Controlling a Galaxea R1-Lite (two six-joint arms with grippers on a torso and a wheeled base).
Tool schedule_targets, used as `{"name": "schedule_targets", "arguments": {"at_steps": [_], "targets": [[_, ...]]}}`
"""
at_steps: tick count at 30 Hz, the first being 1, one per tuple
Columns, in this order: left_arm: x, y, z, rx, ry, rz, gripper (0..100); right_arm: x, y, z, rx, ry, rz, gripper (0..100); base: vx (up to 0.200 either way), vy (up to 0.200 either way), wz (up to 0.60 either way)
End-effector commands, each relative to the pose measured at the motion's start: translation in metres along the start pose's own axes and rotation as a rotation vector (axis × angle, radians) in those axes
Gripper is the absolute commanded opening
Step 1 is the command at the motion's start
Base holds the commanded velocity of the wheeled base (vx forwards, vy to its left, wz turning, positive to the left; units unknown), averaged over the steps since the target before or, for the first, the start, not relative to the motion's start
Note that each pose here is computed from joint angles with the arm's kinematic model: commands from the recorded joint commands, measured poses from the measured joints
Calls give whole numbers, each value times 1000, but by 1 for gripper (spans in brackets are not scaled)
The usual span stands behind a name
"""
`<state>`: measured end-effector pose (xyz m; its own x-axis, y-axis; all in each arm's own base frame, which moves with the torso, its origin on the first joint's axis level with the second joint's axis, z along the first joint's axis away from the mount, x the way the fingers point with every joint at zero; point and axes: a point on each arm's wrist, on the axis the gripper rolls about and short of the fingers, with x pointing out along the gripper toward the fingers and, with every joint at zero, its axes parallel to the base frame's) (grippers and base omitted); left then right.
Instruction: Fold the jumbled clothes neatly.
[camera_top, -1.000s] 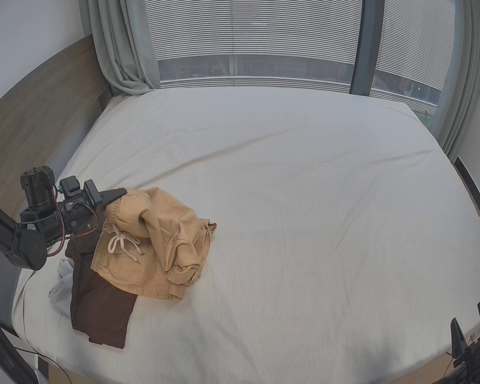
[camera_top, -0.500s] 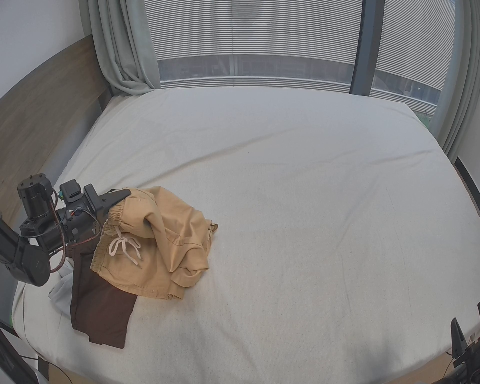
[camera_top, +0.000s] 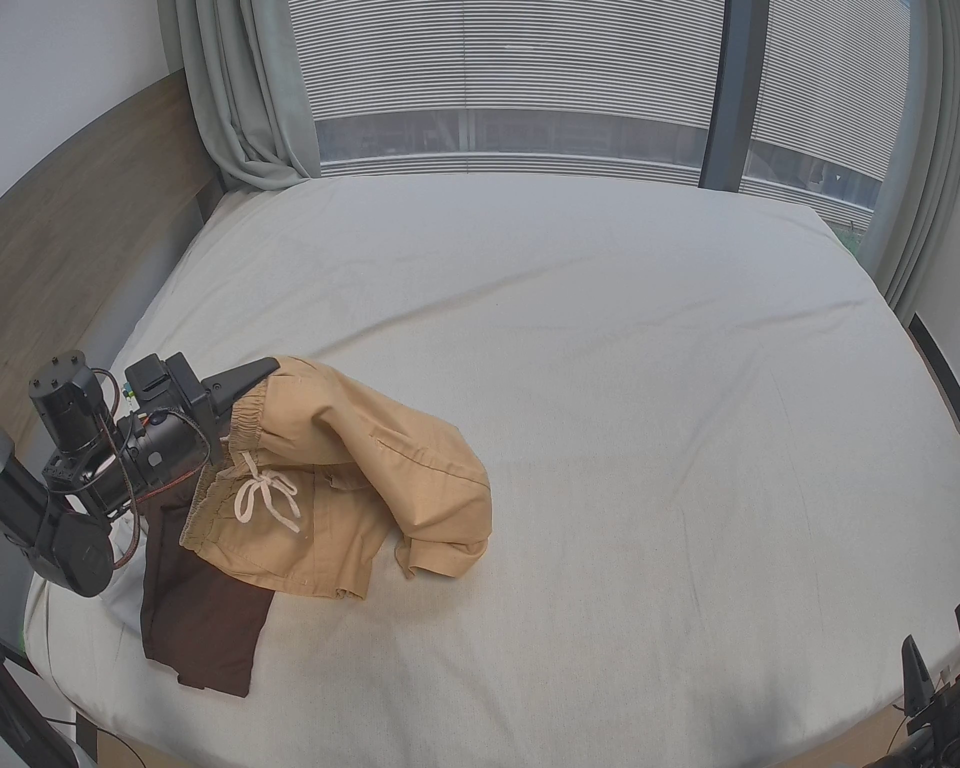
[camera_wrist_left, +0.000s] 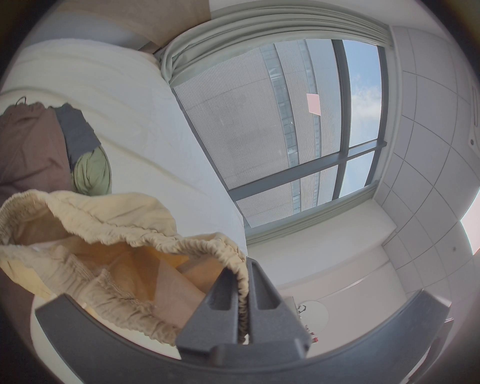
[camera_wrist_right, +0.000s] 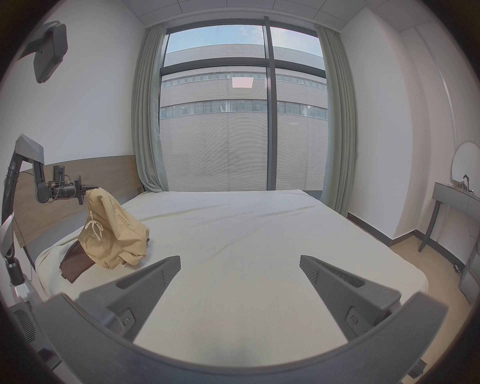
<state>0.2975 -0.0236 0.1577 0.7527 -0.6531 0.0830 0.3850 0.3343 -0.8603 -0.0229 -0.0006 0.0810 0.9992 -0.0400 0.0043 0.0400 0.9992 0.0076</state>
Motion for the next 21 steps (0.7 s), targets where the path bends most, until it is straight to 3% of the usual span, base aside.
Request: {"name": "schedule_targets", "arguments": {"at_steps": [1,9,21], "targets": [[7,-3,-11,-34,33,-13,0,0,0,-5,0,1,0,100,0,0,0],[12,-18,-16,-95,32,-71,0,0,0,-5,-1,1,0,100,0,0,0],[12,-61,-27,-181,63,-193,0,0,0,-5,-1,1,0,100,0,0,0]]}}
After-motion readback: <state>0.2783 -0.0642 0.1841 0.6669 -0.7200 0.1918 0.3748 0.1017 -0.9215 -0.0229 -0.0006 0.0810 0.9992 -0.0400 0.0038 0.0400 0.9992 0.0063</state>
